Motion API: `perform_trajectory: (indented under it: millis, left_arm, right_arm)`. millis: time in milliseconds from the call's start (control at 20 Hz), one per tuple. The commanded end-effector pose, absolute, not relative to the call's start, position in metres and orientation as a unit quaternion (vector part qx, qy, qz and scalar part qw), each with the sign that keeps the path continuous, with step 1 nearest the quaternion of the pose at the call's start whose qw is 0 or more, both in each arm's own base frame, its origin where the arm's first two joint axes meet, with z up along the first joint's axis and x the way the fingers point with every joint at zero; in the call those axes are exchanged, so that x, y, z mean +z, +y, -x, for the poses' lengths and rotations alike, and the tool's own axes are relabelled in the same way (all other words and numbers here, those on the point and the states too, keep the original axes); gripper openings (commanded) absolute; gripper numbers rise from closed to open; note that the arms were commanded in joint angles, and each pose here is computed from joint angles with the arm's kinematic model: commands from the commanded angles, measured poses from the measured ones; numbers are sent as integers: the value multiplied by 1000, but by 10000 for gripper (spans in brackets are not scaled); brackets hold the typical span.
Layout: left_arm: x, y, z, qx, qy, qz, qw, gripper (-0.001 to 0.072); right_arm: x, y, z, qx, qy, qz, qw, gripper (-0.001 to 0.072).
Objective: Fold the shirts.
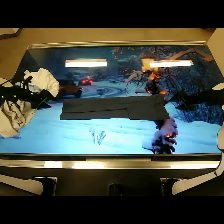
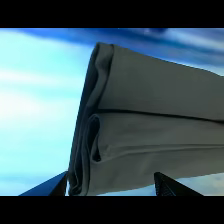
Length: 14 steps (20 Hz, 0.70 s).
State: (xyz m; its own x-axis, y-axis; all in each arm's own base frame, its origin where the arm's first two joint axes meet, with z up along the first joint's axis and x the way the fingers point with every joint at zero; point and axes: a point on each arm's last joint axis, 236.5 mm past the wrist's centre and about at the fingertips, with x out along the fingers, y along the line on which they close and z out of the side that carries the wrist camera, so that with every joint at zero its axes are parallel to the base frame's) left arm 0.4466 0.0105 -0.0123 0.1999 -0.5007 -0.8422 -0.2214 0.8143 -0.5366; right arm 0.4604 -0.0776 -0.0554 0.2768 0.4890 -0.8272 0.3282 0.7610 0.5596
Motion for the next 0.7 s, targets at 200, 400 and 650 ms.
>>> perform_trajectory:
  millis: [200,400,650]
  left_arm:
    - [54,-16,-442,-126,581,246,765,640]
    - [58,-51,-439,-156,587,222,763,640]
    - [54,-118,-436,-210,591,178,758,636]
  right_arm:
    - [-108,-54,-456,106,621,-407,661,709]
    - [-107,-8,-463,158,627,-383,659,705]
    - [-104,41,-466,164,647,-367,648,239]
